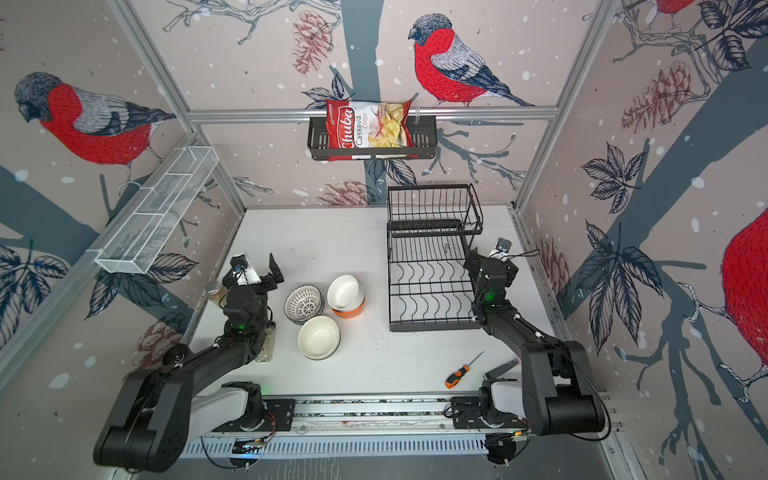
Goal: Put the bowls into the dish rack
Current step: 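Move the left gripper over the white bowl while the right gripper moves over the rack, then lower the left gripper and pinch the white bowl's rim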
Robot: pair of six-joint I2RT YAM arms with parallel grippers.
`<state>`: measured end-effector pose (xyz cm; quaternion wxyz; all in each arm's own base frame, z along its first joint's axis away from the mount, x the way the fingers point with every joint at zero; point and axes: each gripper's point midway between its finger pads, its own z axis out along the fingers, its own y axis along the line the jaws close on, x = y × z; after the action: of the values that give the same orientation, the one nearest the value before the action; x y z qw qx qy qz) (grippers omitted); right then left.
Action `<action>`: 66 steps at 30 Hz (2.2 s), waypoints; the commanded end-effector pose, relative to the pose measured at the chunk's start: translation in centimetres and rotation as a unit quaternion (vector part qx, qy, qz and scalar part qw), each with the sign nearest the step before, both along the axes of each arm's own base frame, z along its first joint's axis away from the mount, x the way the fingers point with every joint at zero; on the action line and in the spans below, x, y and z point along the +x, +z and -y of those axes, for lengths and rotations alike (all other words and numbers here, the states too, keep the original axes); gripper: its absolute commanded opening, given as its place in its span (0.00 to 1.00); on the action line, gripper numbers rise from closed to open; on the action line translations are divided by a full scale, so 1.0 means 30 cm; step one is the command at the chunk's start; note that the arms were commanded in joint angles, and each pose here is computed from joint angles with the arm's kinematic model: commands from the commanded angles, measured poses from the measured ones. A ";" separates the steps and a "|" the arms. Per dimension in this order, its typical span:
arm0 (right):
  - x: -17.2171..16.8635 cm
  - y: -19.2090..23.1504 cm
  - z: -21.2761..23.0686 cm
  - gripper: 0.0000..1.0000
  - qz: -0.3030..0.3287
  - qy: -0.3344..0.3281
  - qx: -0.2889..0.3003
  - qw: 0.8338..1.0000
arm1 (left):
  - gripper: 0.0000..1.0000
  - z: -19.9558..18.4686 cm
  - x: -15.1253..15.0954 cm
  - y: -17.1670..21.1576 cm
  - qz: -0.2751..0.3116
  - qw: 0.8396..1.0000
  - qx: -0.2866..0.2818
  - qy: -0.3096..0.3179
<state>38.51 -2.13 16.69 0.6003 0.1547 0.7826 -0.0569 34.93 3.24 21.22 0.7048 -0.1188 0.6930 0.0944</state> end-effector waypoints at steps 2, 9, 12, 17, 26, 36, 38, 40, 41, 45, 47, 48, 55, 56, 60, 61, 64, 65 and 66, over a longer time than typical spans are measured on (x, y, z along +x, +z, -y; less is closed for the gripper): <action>-0.052 -0.008 0.019 1.00 -0.038 -0.050 0.049 0.997 | 0.98 -0.003 -0.013 -0.052 -0.064 0.996 -0.065 0.008; -0.086 0.076 -0.085 0.98 -0.068 -0.044 0.045 0.996 | 0.98 0.038 -0.036 -0.054 -0.109 0.980 -0.165 -0.005; -0.099 0.107 -0.154 0.96 -0.074 -0.016 0.047 0.996 | 0.98 0.066 -0.051 -0.064 -0.131 0.972 -0.192 -0.019; -0.121 0.156 -0.281 0.93 -0.087 0.051 0.051 0.994 | 0.98 0.145 -0.063 -0.080 -0.176 0.960 -0.212 -0.062; -0.165 0.227 -0.503 0.90 -0.109 0.174 0.034 0.978 | 0.98 0.309 -0.095 -0.031 -0.200 0.935 -0.245 -0.163; -0.221 0.200 -0.735 0.87 -0.153 0.268 0.007 0.951 | 0.98 0.410 -0.118 -0.020 -0.236 0.920 -0.240 -0.201; -0.224 0.191 -0.763 0.86 -0.159 0.274 0.003 0.948 | 0.98 0.443 -0.123 -0.025 -0.250 0.917 -0.230 -0.210; -0.224 0.159 -0.795 0.86 -0.173 0.281 -0.004 0.944 | 0.98 0.473 -0.128 -0.031 -0.262 0.914 -0.222 -0.215; -0.224 0.150 -0.808 0.86 -0.176 0.283 -0.006 0.943 | 0.98 0.491 -0.131 -0.031 -0.267 0.912 -0.220 -0.219; -0.217 0.115 -0.819 0.86 -0.188 0.276 -0.005 0.943 | 0.97 0.564 -0.140 -0.034 -0.285 0.905 -0.211 -0.236; -0.210 0.100 -0.817 0.86 -0.193 0.268 -0.005 0.944 | 0.96 0.604 -0.146 -0.032 -0.293 0.902 -0.203 -0.244; -0.207 0.094 -0.817 0.86 -0.196 0.266 -0.005 0.944 | 0.95 0.621 -0.150 -0.034 -0.299 0.901 -0.198 -0.244; -0.176 0.071 -0.785 0.86 -0.211 0.241 -0.001 0.947 | 0.90 0.759 -0.183 -0.054 -0.321 0.888 -0.181 -0.275; -0.172 0.067 -0.780 0.86 -0.214 0.239 -0.001 0.947 | 0.89 0.778 -0.188 -0.062 -0.326 0.885 -0.176 -0.280; -0.157 0.063 -0.755 0.86 -0.216 0.233 0.002 0.948 | 0.85 0.843 -0.204 -0.089 -0.350 0.875 -0.159 -0.294; -0.154 0.060 -0.748 0.86 -0.218 0.232 0.002 0.948 | 0.84 0.857 -0.206 -0.096 -0.356 0.873 -0.153 -0.296; -0.144 0.053 -0.725 0.86 -0.219 0.225 0.006 0.949 | 0.81 0.884 -0.211 -0.132 -0.379 0.866 -0.139 -0.295; -0.142 0.046 -0.717 0.86 -0.221 0.223 0.007 0.949 | 0.81 0.889 -0.212 -0.144 -0.385 0.864 -0.136 -0.293; -0.140 0.042 -0.710 0.86 -0.221 0.222 0.008 0.950 | 0.81 0.894 -0.213 -0.155 -0.390 0.863 -0.132 -0.293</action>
<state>34.22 19.35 18.09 0.4081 -0.0354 0.9110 0.0479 28.71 -23.72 17.35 0.3620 0.0412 0.9120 -0.1883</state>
